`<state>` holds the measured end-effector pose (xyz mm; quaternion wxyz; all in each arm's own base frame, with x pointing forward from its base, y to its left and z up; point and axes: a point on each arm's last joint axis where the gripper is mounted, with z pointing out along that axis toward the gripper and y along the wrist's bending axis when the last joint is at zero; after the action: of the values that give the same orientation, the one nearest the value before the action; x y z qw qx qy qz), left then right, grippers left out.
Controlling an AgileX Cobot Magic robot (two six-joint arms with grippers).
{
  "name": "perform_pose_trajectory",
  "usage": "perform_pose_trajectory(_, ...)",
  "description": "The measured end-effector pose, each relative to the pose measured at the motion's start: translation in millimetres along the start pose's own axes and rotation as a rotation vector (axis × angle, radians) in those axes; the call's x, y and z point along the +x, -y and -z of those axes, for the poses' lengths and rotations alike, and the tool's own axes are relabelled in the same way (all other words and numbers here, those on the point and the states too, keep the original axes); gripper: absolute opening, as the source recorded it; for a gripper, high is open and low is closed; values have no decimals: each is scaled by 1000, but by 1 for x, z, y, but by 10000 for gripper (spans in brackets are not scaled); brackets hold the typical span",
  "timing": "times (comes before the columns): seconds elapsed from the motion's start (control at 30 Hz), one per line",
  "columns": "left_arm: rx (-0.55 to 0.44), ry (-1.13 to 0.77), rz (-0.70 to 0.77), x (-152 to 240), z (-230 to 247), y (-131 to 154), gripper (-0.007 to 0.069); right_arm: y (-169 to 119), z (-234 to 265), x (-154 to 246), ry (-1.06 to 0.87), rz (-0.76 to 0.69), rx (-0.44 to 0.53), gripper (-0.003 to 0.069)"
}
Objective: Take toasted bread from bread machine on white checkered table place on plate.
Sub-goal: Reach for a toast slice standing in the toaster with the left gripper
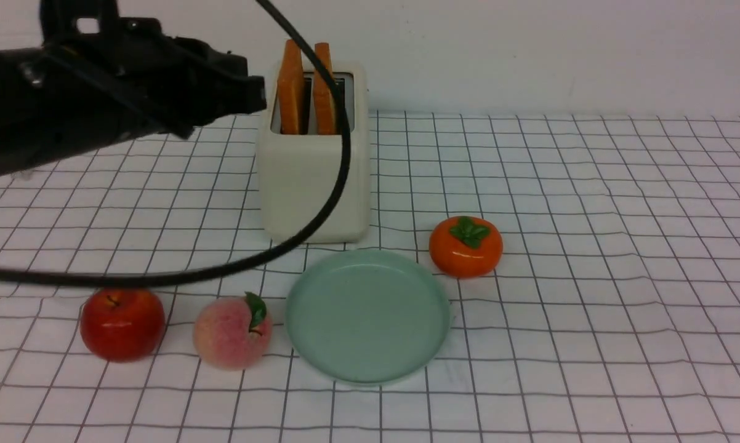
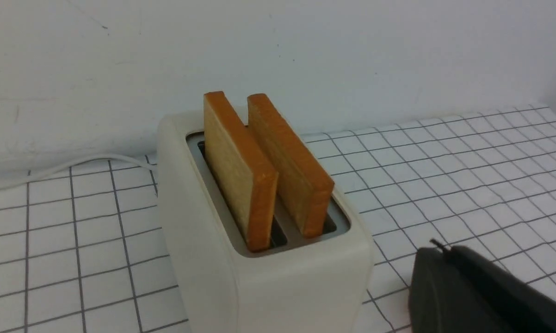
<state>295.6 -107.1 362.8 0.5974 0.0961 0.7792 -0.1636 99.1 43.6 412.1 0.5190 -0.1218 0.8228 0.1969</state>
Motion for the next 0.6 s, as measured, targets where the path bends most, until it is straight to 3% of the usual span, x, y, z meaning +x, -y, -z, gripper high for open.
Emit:
perform_pose_trajectory(0.17, -16, -35, -1, 5, -42, -4, 124, -2, 3, -10, 26, 8, -3, 3)
perform_pose_trajectory(0.23, -42, -43, 0, 11, -69, -9, 244, -4, 7, -19, 58, 15, -8, 5)
perform_pose_trajectory(0.37, -74, -31, -1, 15, -100, -14, 368, -7, 11, -24, 80, 15, -20, 8)
perform_pose_trajectory(0.6, -130, 7, -8, 22, -138, -23, 413, -8, 11, -24, 75, 11, -28, 14)
